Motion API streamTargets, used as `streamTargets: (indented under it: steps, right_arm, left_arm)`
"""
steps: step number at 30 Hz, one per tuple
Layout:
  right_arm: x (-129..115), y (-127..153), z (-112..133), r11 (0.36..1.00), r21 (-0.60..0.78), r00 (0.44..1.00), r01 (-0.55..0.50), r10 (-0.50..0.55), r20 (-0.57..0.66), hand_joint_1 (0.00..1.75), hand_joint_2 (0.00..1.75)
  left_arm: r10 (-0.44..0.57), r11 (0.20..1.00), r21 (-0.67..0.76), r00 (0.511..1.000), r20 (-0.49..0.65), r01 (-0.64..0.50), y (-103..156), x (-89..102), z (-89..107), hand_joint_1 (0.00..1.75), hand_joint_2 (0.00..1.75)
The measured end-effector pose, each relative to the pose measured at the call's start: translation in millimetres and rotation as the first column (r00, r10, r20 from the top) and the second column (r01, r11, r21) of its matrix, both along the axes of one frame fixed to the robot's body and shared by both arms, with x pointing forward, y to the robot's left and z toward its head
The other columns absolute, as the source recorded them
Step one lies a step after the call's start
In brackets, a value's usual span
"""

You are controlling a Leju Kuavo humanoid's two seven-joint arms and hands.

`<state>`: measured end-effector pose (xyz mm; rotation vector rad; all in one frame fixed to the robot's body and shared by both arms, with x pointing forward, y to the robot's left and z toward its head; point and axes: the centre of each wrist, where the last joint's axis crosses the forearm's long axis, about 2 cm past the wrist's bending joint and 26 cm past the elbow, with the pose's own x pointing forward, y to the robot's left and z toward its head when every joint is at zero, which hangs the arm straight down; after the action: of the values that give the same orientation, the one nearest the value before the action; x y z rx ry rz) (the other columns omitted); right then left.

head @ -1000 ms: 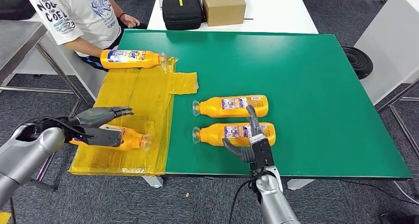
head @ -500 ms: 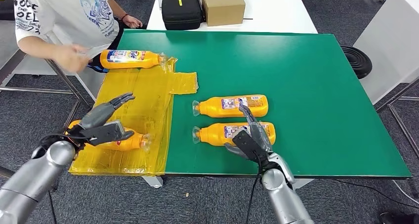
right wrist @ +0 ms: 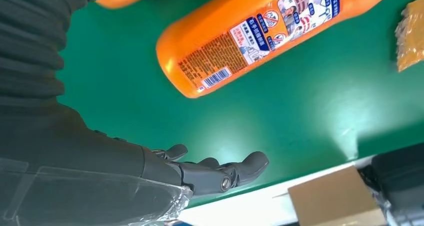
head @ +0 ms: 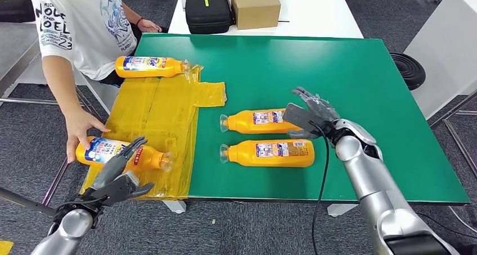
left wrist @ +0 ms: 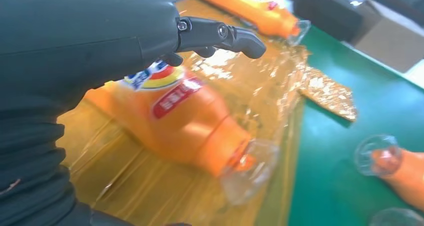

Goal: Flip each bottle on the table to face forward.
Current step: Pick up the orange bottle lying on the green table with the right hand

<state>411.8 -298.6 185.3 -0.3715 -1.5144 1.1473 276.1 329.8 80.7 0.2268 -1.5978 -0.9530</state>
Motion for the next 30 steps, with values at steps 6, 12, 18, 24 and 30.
streamTargets:
  steps: [6, 12, 18, 24, 30]
  right_arm:
    - [8, -3, 0, 0.997, -0.002, 0.995, -0.076, 0.076, -0.061, 0.0, 1.75]
    - [8, -6, -2, 0.992, 0.026, 0.988, -0.123, 0.125, -0.089, 0.0, 1.75]
    - [5, -8, -5, 0.987, 0.049, 0.983, -0.156, 0.16, -0.092, 0.0, 1.75]
    - [-15, 4, -19, 0.98, 0.08, 0.981, -0.184, 0.188, -0.04, 0.0, 1.75]
    - [-38, 16, -33, 0.975, 0.072, 0.976, -0.212, 0.215, -0.034, 0.0, 1.75]
  left_arm:
    - [0.027, 1.0, 0.012, 1.0, 0.003, -0.027, 6, -1.2, -0.2, 0.0, 1.75]
    - [0.043, 0.999, 0.015, 0.999, 0.009, -0.043, 10, -0.3, 1.1, 0.0, 1.75]
    - [0.057, 0.998, 0.017, 0.998, 0.014, -0.057, 12, -0.8, 1.4, 0.0, 1.75]
    - [0.084, 0.996, 0.034, 0.996, 0.023, -0.085, 16, -6.5, -0.9, 0.0, 1.75]
    - [0.098, 0.994, 0.039, 0.995, 0.03, -0.099, 17, -9.5, -1.6, 0.0, 1.75]
